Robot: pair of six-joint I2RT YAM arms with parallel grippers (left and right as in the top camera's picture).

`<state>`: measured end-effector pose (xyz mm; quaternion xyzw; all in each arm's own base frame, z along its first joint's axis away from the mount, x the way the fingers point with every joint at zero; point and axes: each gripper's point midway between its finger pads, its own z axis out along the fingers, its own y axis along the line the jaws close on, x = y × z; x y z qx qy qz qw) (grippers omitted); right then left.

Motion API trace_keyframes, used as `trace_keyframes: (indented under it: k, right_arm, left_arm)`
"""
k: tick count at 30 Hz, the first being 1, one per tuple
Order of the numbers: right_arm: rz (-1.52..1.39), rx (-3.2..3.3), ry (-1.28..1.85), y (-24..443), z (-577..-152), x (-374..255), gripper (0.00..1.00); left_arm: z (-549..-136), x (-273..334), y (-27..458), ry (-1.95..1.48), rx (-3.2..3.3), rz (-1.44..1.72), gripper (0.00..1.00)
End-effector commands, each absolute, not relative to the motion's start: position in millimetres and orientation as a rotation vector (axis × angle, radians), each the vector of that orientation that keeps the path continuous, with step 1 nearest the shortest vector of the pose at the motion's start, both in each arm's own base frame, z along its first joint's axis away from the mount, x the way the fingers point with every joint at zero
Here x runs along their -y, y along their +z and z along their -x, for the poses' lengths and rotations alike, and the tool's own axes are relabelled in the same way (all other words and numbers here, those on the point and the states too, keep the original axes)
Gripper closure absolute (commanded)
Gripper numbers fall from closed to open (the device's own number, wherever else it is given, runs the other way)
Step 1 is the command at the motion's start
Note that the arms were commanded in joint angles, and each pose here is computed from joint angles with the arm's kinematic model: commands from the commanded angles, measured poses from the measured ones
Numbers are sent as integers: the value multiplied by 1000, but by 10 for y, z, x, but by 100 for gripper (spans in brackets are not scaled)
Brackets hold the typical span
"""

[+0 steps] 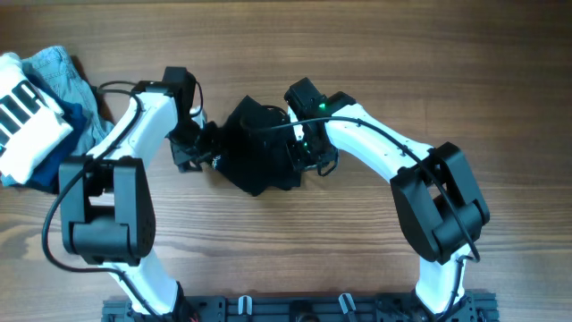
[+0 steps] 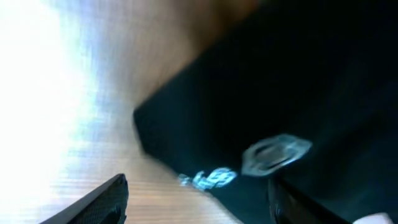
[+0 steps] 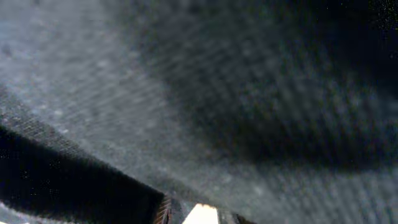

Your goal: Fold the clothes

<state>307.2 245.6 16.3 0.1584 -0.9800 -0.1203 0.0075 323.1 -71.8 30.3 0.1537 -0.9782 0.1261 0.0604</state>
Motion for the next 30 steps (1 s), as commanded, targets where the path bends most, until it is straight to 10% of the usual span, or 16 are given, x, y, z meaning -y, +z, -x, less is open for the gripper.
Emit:
trace_keyframes:
  k: [1,8,14,21,30]
  right_arm:
    - [-449,3073,-350,110,-3090,-2429,71]
    - [-451,3092,-367,115,-3138,-2459,69]
    - [-460,3116,-389,117,-3200,-2498,68]
    - [-426,3141,-298,-175,-3397,-2289,66]
    - [-408,3181,-298,-116,-3717,-1880,55]
  left_arm:
    - [-3789,766,797,537,3274,-425,25]
    - [-4423,803,722,629,3481,-382,16]
    - [-4143,988,108,695,3235,-363,16]
    - [-3396,284,-112,175,2984,-575,51]
    - [-3169,161,187,293,2805,-888,39]
